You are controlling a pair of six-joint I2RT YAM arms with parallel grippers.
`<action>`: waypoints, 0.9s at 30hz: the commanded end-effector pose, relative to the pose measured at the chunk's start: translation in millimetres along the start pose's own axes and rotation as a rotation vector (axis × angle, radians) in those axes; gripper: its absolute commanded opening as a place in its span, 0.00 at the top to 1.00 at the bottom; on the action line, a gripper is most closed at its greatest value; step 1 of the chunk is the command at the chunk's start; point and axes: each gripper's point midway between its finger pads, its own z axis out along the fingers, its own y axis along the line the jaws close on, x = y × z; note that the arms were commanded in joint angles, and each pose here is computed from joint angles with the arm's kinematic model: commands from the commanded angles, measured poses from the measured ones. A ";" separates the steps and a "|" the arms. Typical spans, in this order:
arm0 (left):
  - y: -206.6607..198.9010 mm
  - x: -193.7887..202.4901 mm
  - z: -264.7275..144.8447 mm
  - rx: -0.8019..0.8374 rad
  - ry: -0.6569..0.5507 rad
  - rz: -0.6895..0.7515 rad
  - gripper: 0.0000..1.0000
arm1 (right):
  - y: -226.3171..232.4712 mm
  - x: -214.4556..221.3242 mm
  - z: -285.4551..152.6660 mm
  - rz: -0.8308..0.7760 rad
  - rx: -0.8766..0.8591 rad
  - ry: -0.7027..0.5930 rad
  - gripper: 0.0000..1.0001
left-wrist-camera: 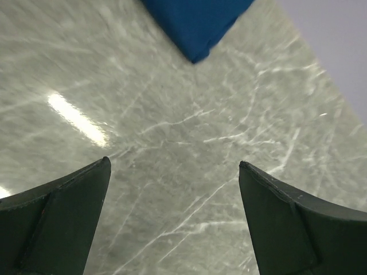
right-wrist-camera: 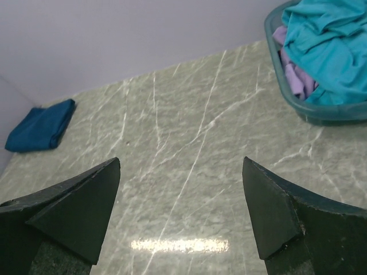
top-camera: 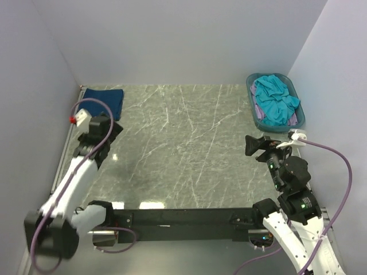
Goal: Fold and stack the t-shirts
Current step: Reset both grippers
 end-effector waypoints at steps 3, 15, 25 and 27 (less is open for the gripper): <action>-39.4 -4.9 55.2 0.030 0.056 -0.141 0.00 | 11.6 10.4 6.4 0.022 -0.058 0.031 0.06; -43.4 -28.3 89.6 -0.001 0.038 -0.194 0.01 | 7.3 10.4 1.9 0.021 -0.047 0.021 0.06; -24.9 -42.8 62.0 -0.008 -0.048 -0.175 0.01 | 2.8 0.9 -3.1 0.011 -0.023 -0.006 0.07; -21.8 -42.1 60.5 -0.015 -0.051 -0.168 0.01 | 3.2 -0.1 -3.2 0.012 -0.025 -0.010 0.07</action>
